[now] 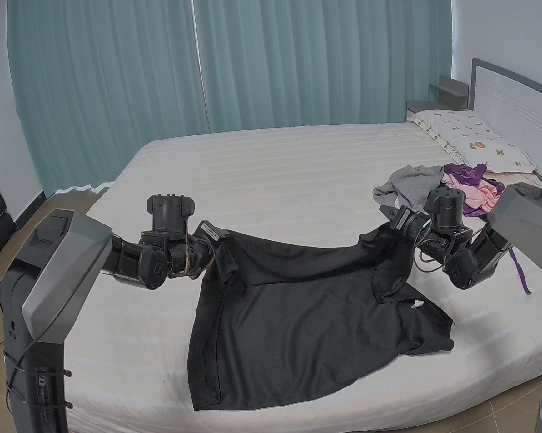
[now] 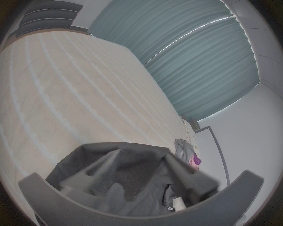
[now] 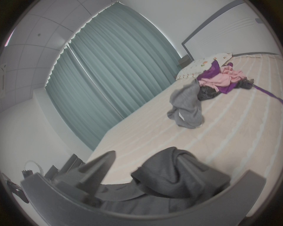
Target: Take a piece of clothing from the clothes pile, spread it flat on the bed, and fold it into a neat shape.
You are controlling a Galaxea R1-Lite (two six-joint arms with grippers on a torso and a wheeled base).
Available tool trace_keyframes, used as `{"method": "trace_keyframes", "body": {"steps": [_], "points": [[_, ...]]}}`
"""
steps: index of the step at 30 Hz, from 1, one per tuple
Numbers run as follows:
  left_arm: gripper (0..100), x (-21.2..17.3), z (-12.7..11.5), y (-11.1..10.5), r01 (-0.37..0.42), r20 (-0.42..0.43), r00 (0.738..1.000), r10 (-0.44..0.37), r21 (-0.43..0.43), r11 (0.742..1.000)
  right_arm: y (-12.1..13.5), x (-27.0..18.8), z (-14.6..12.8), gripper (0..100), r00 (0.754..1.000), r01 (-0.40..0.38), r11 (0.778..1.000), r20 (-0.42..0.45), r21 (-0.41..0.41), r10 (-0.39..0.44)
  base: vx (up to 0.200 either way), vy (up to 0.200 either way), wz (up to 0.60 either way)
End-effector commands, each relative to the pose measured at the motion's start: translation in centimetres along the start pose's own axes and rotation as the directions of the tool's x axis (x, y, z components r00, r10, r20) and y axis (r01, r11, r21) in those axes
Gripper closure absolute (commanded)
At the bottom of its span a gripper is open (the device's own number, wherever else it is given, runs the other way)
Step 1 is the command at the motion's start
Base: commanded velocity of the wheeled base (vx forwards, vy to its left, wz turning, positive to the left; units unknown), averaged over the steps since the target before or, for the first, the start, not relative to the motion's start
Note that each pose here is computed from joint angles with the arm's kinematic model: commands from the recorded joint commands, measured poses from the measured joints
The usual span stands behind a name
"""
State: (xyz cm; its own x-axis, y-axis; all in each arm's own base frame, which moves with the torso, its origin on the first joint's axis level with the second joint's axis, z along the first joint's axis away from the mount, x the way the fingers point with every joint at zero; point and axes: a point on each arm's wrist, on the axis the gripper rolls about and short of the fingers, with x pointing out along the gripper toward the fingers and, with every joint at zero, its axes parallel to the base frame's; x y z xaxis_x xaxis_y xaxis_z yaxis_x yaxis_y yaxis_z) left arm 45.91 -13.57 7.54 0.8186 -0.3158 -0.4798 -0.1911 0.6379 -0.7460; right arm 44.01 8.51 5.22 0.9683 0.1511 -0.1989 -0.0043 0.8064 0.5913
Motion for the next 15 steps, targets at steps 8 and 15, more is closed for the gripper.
{"method": "trace_keyframes", "body": {"steps": [8, 15], "points": [[0, 1.8, -0.7, 4.4, -0.180, -0.072, 0.981, 0.178, -0.021, 0.984, -5.3, 1.7, -1.6, 0, 0.984, 0.143, 0.988, -0.096, -0.057, -0.148, 0.000, 0.000, 0.00], [0, 0.2, 2.5, 4.7, -0.165, -0.014, 0.986, 0.165, -0.097, 0.981, -4.8, 1.2, 2.8, 0, 0.995, 0.094, 0.993, 0.024, 0.074, -0.096, 0.000, 0.000, 0.00]]}}
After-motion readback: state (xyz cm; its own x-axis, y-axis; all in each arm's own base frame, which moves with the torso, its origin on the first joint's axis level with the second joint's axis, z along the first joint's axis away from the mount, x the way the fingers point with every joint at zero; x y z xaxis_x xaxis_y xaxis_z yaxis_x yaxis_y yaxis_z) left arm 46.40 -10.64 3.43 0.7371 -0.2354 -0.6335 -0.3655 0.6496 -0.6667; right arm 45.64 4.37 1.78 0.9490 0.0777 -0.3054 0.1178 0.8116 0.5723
